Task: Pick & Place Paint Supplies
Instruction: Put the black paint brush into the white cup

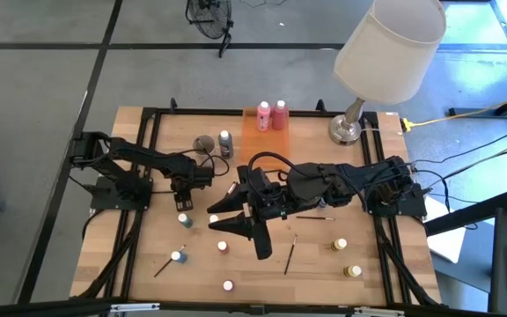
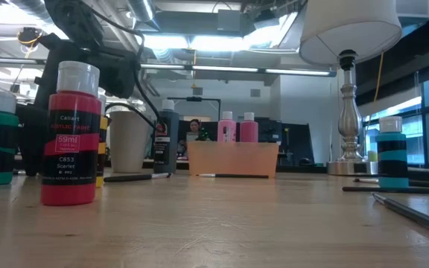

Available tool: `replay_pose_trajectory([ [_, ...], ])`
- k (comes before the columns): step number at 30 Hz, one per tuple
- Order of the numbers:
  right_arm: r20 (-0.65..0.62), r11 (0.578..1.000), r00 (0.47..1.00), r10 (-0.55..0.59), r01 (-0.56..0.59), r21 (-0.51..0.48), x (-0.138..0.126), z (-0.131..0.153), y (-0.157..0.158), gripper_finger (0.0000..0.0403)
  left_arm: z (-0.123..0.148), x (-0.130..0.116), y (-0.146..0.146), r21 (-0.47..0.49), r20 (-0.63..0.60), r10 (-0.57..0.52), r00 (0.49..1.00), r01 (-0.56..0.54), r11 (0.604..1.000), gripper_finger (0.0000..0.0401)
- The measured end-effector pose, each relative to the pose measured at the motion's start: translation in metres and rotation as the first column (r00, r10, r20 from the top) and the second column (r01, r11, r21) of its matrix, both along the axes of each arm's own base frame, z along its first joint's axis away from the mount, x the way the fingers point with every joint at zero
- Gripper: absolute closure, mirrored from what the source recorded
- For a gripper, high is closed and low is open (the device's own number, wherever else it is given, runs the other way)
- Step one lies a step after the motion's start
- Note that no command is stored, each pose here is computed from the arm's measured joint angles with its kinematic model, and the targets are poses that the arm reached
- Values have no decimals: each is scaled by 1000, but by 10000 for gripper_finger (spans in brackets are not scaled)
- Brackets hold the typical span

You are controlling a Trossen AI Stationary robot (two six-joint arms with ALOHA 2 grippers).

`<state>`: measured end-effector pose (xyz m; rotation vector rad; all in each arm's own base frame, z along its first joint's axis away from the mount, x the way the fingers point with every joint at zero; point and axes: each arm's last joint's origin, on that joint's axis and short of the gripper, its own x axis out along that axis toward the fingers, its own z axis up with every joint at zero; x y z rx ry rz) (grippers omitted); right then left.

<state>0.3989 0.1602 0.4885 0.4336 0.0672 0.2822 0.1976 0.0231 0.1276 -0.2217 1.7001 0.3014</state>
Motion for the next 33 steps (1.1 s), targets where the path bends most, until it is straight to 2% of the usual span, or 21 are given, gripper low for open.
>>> replay_pose_trajectory([
  [11,0,1000,1000,0,0,0,0,0,0,231,2,2,0,-5,12,-6,1000,6,1000,258],
  [18,-1,1000,1000,0,0,0,0,0,0,231,5,10,1,11,50,-45,998,44,999,258],
  [33,-14,1000,1000,-1,0,-6,0,-2,0,232,6,9,1,3,38,-20,999,20,1000,258],
])
